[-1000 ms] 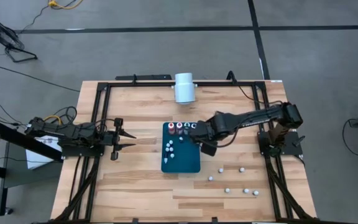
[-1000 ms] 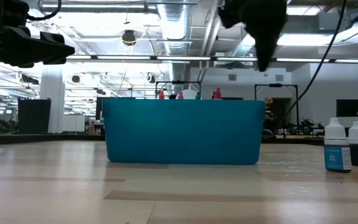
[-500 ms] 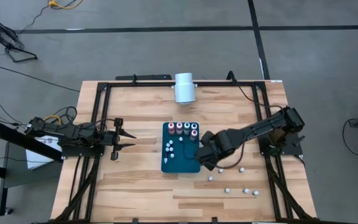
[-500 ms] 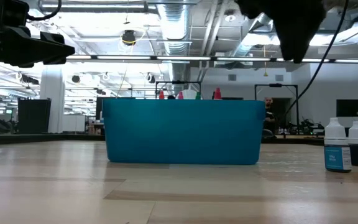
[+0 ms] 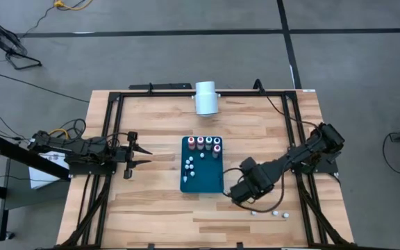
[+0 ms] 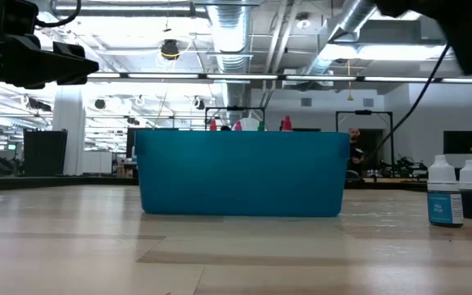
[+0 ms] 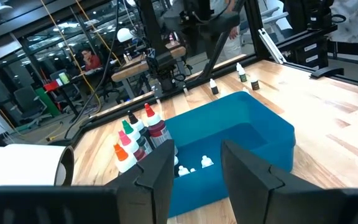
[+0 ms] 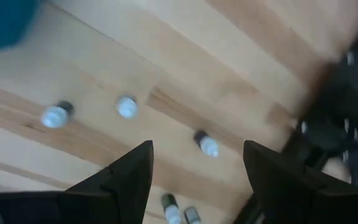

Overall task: Pick & Place food coloring
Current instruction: Put the small black food coloring bottle into the blue bin

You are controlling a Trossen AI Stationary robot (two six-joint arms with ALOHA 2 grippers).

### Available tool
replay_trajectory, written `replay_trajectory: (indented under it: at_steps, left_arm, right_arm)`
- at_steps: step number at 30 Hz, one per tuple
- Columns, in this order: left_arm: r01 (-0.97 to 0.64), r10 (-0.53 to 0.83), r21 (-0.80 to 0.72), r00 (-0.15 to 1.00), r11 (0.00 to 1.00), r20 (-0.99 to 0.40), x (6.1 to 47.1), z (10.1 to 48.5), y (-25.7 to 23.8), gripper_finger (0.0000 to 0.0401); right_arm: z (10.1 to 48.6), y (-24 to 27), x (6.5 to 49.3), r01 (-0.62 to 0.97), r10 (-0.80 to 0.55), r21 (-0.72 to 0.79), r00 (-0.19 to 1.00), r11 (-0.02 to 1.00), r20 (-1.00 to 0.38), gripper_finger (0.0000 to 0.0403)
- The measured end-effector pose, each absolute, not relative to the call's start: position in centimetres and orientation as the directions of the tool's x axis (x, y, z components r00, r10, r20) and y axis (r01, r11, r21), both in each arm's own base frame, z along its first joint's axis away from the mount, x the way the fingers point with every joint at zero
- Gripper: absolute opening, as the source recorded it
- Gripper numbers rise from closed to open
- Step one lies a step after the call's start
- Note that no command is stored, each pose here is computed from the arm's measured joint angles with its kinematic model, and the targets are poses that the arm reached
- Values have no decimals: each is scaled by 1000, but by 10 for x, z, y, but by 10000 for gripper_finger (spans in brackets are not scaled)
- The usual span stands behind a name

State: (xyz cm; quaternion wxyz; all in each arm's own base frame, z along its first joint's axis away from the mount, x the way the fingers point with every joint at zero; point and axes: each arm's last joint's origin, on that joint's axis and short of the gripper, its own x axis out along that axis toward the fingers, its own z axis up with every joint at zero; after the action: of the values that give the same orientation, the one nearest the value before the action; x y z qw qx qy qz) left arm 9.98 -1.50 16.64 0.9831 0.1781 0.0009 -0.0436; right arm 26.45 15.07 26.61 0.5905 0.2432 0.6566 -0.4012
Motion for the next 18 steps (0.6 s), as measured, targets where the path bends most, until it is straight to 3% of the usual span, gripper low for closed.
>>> replay_trajectory:
  at_steps: [7, 18]
  left_arm:
    - [86, -86, 349, 996, 933, -17, 100, 166, -15, 123]
    - [86, -86, 349, 996, 933, -18, 100, 166, -15, 123]
  right_arm:
    - [250, 156, 239, 861, -85, -236, -221, 452, -971, 240]
    - [213, 143, 210, 885, -18, -174, -184, 432, -983, 240]
